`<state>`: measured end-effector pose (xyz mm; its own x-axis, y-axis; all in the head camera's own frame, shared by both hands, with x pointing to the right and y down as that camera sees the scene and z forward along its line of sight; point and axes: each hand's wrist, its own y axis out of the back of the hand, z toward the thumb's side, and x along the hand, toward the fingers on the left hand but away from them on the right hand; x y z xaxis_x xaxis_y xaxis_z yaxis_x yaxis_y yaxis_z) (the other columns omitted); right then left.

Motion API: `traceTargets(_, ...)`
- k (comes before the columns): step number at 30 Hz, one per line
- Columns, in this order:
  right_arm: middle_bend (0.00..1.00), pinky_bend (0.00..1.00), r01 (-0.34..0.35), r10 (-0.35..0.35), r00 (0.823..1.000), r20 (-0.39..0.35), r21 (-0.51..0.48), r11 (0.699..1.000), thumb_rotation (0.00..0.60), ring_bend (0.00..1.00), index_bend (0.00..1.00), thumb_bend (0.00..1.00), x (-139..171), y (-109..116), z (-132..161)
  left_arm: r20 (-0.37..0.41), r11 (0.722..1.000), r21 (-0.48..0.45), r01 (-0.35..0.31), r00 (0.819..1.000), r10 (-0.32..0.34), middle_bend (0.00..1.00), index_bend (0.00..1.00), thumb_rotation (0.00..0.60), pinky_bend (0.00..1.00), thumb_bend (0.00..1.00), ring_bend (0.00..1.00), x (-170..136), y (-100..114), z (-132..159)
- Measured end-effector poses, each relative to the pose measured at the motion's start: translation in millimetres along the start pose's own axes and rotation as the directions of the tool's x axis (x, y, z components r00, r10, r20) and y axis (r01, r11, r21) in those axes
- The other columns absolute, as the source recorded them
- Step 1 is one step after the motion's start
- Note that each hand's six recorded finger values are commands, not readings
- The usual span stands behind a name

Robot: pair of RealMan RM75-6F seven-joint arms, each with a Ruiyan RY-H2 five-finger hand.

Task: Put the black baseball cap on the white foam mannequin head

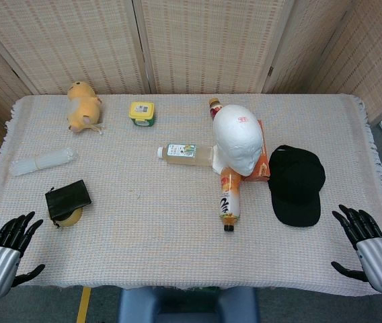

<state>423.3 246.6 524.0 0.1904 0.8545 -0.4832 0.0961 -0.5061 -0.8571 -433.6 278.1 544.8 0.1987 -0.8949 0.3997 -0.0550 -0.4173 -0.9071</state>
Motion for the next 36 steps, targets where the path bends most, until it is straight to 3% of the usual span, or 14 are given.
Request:
traceTargets(8, 0.0, 0.0, -0.042, 0.042, 0.999, 0.011, 0.017, 0.999, 0.6, 0.0, 0.0, 0.03, -2.0, -11.5, -3.3, -0.002, 0.999, -0.039, -0.001, 1.0, 0.001, 0.0, 0.12, 0.6, 0.14, 0.12, 0.0, 5.4, 0.4, 0.1)
traceTargets(10, 0.05, 0.02, -0.035, 0.035, 0.999, 0.009, 0.021, 0.999, 0.6, 0.01, 0.02, 0.03, -3.4, -14.2, -4.0, 0.001, 0.998, -0.055, -0.002, 1.0, 0.002, 0.0, 0.12, 0.6, 0.14, 0.12, 0.0, 6.7, 1.3, 0.3)
traceTargets(13, 0.23, 0.19, 0.001, -0.001, 1.0, 0.003, 0.043, 0.999, 0.6, 0.07, 0.22, 0.03, -5.4, -18.0, -6.1, 0.0, 0.997, -0.074, 0.002, 1.0, -0.002, 0.0, 0.1, 0.6, 0.15, 0.12, 0.0, 9.3, 1.6, -0.8)
traceTargets(15, 0.35, 0.38, 0.021, -0.021, 1.0, -0.007, 0.076, 0.997, 0.6, 0.17, 0.4, 0.03, -6.2, -22.4, -8.8, 0.0, 0.996, -0.084, 0.01, 1.0, -0.01, 0.0, 0.08, 0.6, 0.16, 0.12, 0.0, 10.3, 0.9, -1.9)
traceTargets(18, 0.6, 0.65, 0.059, -0.056, 0.998, -0.029, 0.137, 0.989, 0.6, 0.45, 0.58, 0.03, -8.5, -33.5, -14.9, 0.002, 0.995, -0.102, 0.019, 1.0, -0.019, 0.0, 0.05, 0.6, 0.17, 0.12, 0.0, 11.4, 1.5, -4.1)
traceTargets(21, 0.87, 0.92, 0.098, -0.091, 0.995, -0.048, 0.182, 0.978, 0.6, 0.77, 0.65, 0.04, -12.8, -49.0, -22.9, 0.006, 0.992, -0.128, 0.01, 1.0, -0.009, 0.0, 0.04, 0.6, 0.17, 0.12, 0.0, 12.2, 4.8, -5.9)
traceTargets(23, 0.98, 0.99, 0.125, -0.116, 0.992, -0.056, 0.201, 0.972, 0.6, 0.91, 0.67, 0.04, -16.9, -61.0, -28.5, 0.01, 0.989, -0.148, -0.002, 1.0, 0.004, 0.0, 0.03, 0.6, 0.17, 0.12, 0.0, 12.1, 8.2, -6.9)
traceTargets(26, 1.0, 1.0, 0.157, -0.148, 0.987, -0.058, 0.217, 0.963, 0.6, 0.99, 0.62, 0.05, -23.9, -78.3, -34.6, 0.012, 0.984, -0.177, -0.013, 1.0, 0.015, 0.0, 0.03, 0.6, 0.18, 0.12, 0.0, 11.8, 12.6, -9.0)
traceTargets(30, 1.0, 1.0, 0.171, -0.166, 0.985, -0.041, 0.214, 0.962, 0.6, 1.0, 0.56, 0.05, -34.5, -100.6, -40.1, 0.001, 0.979, -0.201, -0.013, 1.0, 0.014, 0.0, 0.03, 0.6, 0.18, 0.12, 0.0, 12.6, 17.0, -14.3)
traceTargets(36, 1.0, 1.0, 0.133, -0.145, 0.988, 0.044, 0.209, 0.969, 0.6, 1.0, 0.43, 0.05, -50.2, -130.8, -50.5, -0.001, 0.975, -0.221, -0.011, 1.0, 0.011, 0.0, 0.03, 0.6, 0.19, 0.12, 0.0, 13.9, 19.5, -17.1)
